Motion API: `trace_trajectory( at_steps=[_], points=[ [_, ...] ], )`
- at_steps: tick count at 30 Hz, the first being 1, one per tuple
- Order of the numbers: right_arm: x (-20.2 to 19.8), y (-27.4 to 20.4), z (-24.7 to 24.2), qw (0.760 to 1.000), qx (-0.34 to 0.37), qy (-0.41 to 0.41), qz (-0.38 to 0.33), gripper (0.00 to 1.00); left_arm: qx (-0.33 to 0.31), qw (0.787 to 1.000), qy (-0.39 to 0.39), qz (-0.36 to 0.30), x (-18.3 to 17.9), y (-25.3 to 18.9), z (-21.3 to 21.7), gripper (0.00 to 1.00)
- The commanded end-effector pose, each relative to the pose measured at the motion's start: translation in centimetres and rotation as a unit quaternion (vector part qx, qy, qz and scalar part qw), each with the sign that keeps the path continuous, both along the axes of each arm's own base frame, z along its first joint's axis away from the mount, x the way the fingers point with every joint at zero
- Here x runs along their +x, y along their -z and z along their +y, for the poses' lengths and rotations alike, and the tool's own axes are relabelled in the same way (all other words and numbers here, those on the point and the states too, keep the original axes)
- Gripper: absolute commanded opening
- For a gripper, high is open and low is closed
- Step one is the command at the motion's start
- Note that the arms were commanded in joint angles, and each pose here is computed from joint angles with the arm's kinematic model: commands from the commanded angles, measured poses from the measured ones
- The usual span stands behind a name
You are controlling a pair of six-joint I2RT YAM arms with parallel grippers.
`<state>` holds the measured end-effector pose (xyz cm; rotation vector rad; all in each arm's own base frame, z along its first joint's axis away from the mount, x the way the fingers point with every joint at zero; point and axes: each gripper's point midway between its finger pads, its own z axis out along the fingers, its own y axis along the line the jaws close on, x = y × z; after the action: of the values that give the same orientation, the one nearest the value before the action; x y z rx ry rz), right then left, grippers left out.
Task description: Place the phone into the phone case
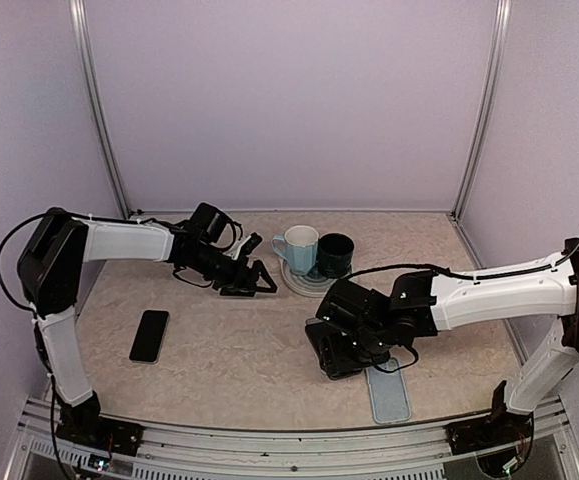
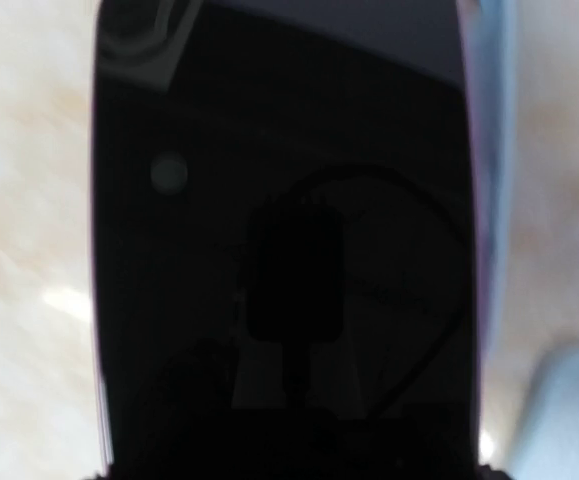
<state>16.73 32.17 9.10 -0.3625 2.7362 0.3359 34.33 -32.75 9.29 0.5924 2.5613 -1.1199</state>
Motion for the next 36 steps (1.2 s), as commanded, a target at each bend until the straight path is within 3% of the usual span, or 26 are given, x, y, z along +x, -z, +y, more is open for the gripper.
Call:
trace_trajectory(
  at_steps=[1,24,36],
  points=[
    [-1.2,0.5,-2.3,0.998,-0.020,0.039,0.043,0.39,0.008,1.000,0.021,0.002,-0.8,0.6,-1.5,0.90],
    [2.3,2.8,-0.4,0.992,-0.093,-0.012,0.084,0.39,0.025,0.998,0.053,0.019,-2.3,2.9,-4.1,0.90],
    [2.8,0.7,-1.4,0.991,-0.113,0.010,0.069,0.38,0.035,0.997,0.070,0.024,-3.4,4.0,-5.3,0.89]
  ],
)
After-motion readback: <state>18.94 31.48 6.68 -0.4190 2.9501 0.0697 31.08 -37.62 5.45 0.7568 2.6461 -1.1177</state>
